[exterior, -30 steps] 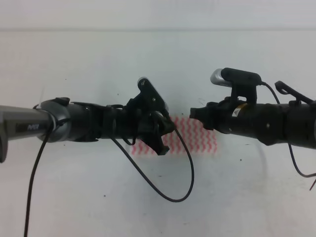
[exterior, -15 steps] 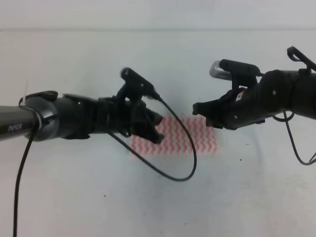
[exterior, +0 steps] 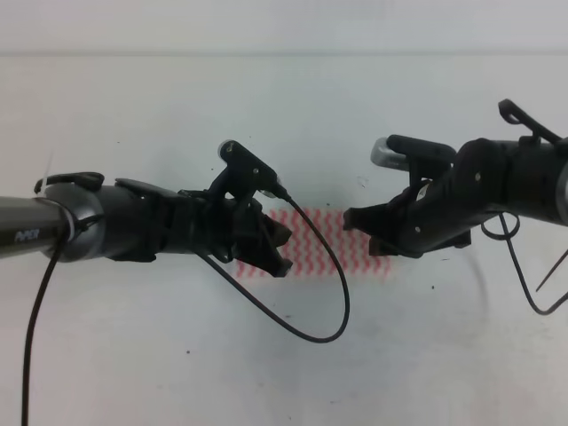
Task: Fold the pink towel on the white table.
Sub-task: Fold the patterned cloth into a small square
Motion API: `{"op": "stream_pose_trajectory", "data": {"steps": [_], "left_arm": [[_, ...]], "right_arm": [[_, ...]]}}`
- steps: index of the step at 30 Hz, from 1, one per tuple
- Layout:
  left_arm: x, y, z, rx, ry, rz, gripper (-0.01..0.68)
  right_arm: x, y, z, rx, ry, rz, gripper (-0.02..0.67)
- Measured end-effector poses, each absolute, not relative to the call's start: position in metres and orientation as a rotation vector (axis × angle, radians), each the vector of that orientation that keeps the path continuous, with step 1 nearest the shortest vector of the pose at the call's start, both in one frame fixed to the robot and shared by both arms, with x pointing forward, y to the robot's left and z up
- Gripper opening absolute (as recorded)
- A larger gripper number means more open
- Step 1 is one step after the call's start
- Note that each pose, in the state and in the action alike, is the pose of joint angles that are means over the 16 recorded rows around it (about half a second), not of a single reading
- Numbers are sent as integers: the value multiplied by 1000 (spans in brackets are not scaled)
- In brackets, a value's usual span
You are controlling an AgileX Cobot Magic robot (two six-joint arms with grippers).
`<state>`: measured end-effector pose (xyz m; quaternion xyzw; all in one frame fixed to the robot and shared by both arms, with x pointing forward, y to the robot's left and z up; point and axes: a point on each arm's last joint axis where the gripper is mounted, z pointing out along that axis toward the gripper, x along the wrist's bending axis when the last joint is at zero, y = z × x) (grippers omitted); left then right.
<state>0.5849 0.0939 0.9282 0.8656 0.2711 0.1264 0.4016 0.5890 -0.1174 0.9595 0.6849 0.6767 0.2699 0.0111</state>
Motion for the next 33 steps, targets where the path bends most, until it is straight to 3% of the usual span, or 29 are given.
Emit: {"op": "stream_pose_trajectory", "data": {"steps": [9, 23, 33], "left_arm": [[584, 94, 929, 2194, 666, 326, 0], [573, 83, 939, 2126, 586, 182, 0], [571, 79, 918, 2141, 601, 95, 0]], "right_arm": [[591, -116, 948, 2153, 2122, 805, -2], [586, -118, 971, 2122, 2110, 872, -2], [586, -118, 972, 2125, 2113, 871, -2]]}}
